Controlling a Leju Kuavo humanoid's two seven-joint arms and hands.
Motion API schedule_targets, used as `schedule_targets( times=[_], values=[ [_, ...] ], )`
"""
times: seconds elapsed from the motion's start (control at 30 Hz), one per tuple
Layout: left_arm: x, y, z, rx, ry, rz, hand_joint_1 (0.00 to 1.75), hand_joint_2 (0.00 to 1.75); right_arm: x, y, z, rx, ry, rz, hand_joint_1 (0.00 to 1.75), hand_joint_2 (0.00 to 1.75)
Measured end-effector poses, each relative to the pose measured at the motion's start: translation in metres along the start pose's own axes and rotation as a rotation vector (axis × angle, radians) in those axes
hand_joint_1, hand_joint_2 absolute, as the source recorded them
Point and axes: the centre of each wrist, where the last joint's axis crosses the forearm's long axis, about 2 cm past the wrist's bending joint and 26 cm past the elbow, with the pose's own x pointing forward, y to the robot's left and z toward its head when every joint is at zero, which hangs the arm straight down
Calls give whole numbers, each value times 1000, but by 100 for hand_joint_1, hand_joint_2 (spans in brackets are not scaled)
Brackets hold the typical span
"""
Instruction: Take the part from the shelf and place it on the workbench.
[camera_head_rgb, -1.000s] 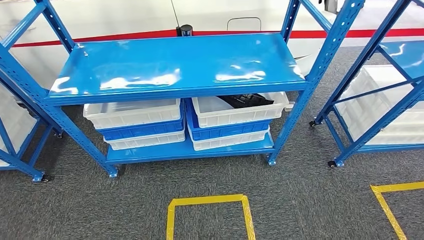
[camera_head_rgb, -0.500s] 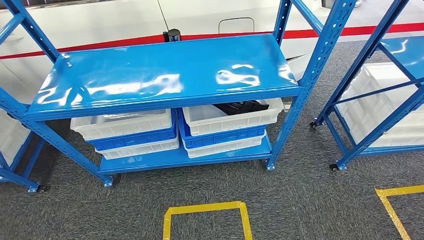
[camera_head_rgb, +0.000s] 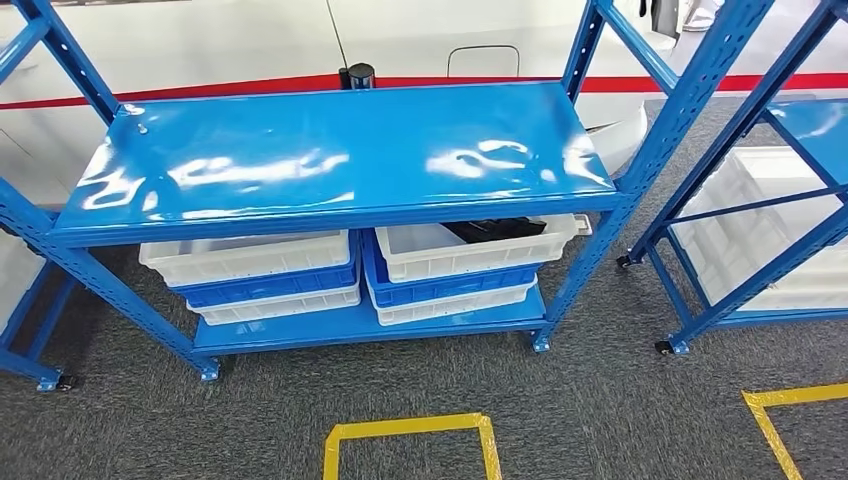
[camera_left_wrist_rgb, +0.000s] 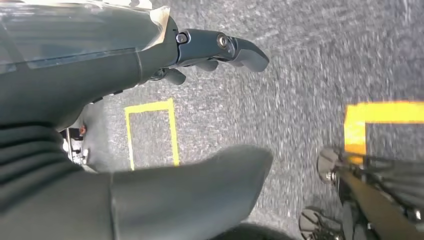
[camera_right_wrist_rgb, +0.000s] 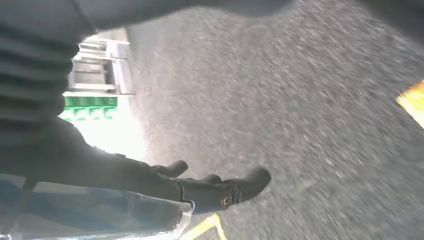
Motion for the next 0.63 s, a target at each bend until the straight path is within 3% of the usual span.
schedule_targets(
  times=[0.53, 0.57, 0.6, 0.63],
  values=[
    [-1, -1, 0, -2, -2, -2, 0, 175, 3, 5, 1, 9, -4, 1, 0, 175],
    [-1, -1, 0, -2, -1, -2, 0, 131, 3, 5, 1, 8, -4, 0, 0, 175],
    [-1, -1, 0, -1, -1, -2, 0, 131, 3, 5, 1, 7, -4, 0, 0, 175],
    [-1, -1, 0, -1, -1, -2, 0, 116, 3, 5, 1, 6, -4, -1, 0, 175]
  ],
)
